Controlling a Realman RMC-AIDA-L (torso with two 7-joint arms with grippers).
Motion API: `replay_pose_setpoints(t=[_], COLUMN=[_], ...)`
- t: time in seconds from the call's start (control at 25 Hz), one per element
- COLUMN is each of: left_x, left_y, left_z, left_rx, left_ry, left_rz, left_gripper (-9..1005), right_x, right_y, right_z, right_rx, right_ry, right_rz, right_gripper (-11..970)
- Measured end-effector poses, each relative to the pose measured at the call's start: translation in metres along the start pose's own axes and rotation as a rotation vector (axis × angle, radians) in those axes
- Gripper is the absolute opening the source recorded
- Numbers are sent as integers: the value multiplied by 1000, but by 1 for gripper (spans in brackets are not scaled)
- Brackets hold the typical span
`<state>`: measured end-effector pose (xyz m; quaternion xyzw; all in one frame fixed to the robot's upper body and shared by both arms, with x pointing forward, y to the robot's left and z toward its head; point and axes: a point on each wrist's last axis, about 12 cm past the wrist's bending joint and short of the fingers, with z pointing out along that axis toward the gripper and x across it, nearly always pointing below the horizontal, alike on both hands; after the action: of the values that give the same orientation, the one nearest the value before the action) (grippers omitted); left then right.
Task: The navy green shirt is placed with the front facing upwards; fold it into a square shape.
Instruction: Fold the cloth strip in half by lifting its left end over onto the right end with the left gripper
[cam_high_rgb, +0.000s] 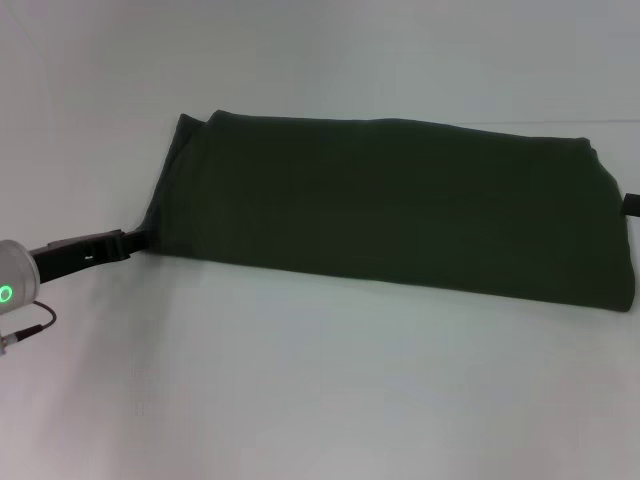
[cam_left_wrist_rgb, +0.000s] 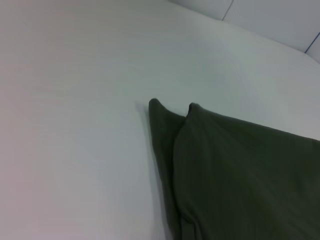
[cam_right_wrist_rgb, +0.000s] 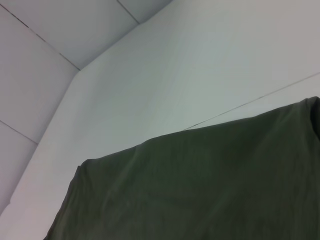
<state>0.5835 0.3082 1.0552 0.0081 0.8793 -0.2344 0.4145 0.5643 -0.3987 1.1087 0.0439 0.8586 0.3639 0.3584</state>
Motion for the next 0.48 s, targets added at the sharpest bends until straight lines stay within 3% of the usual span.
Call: replay_pose_setpoints(t=[0.48], left_x=[4], left_y=[-2], left_z=[7], left_rx=[-19], left_ry=[40], left_rz=[-58], left_gripper=[591], right_x=[-2], right_y=[-1], right_z=[0], right_rx=[13], right_ry=[-13], right_rz=[-3], right_gripper=[686])
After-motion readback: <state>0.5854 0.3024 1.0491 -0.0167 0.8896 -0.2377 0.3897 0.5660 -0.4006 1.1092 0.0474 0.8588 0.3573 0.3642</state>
